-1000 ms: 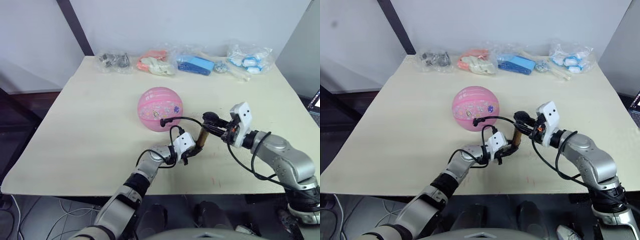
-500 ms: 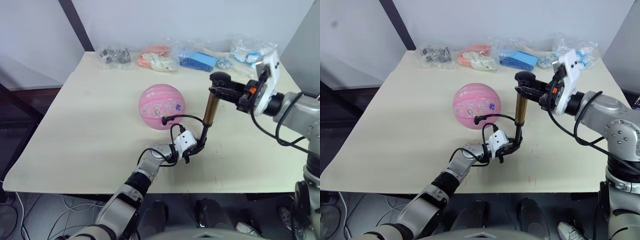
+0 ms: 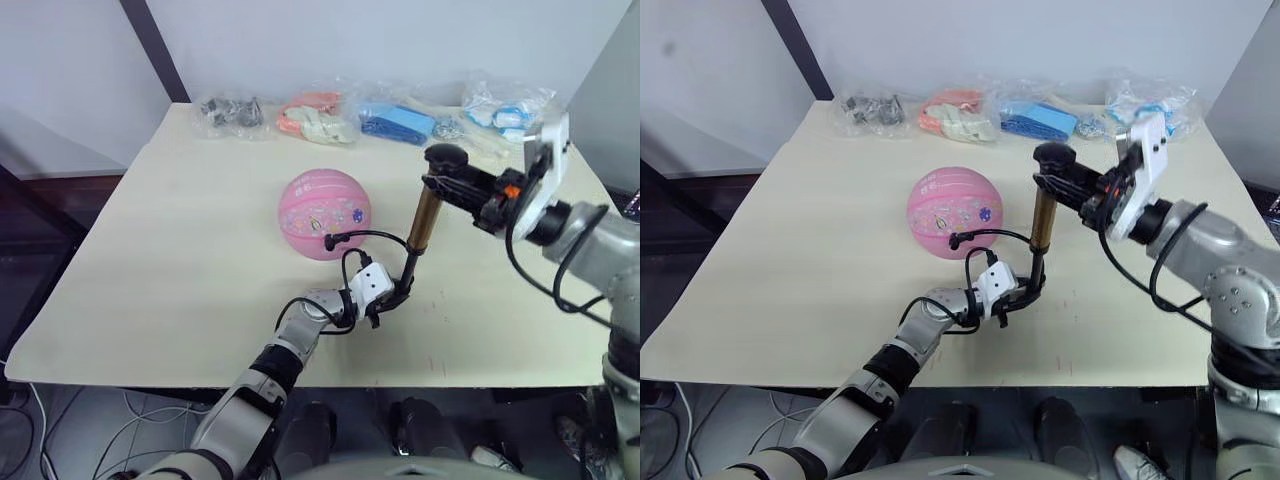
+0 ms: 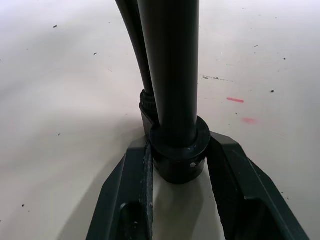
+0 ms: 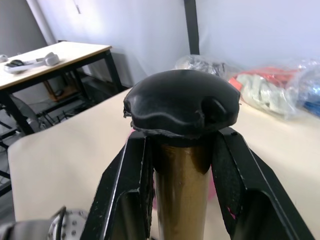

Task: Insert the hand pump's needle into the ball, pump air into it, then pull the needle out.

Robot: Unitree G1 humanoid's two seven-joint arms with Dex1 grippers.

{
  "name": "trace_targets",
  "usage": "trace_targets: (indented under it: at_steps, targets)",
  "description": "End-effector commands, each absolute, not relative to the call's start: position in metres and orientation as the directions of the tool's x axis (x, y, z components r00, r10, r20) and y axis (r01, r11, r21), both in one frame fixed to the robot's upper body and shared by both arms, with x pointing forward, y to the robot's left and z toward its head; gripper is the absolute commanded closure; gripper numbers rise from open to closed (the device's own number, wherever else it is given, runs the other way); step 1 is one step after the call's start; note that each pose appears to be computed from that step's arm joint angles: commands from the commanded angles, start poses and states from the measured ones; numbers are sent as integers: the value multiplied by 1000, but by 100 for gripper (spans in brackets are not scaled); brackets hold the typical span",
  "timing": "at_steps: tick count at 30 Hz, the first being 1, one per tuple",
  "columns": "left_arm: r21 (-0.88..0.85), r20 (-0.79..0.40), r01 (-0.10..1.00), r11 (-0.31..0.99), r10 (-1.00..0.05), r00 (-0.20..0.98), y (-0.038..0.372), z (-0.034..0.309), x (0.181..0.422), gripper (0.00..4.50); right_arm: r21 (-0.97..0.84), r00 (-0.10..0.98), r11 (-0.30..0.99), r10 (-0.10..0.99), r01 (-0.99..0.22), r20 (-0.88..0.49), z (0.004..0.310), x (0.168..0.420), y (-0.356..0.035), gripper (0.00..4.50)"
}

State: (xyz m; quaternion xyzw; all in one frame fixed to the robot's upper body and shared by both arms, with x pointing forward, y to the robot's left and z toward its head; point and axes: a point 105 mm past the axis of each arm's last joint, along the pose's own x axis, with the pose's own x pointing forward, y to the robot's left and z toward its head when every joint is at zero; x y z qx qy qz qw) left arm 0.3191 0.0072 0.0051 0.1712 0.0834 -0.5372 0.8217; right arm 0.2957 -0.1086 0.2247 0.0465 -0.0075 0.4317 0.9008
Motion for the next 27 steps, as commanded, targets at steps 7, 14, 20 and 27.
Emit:
trace_targets:
  at_steps: [7,14,20,27]
  targets:
    - [83,-560,919,386,-744,363,45,-61,294,343,184,599,636,770,-750,-220,100,283,-88,340]
    - [84,-559,919,385,-746,364,44,-60,295,343,247,562,649,753,-719,-342,37,271,-84,340]
    - [85,-559,917,389,-743,367,45,-60,295,343,219,587,648,757,-729,-286,57,278,-90,340]
    - [82,-558,919,386,-746,363,43,-60,295,343,151,618,630,776,-761,-125,127,294,-97,340]
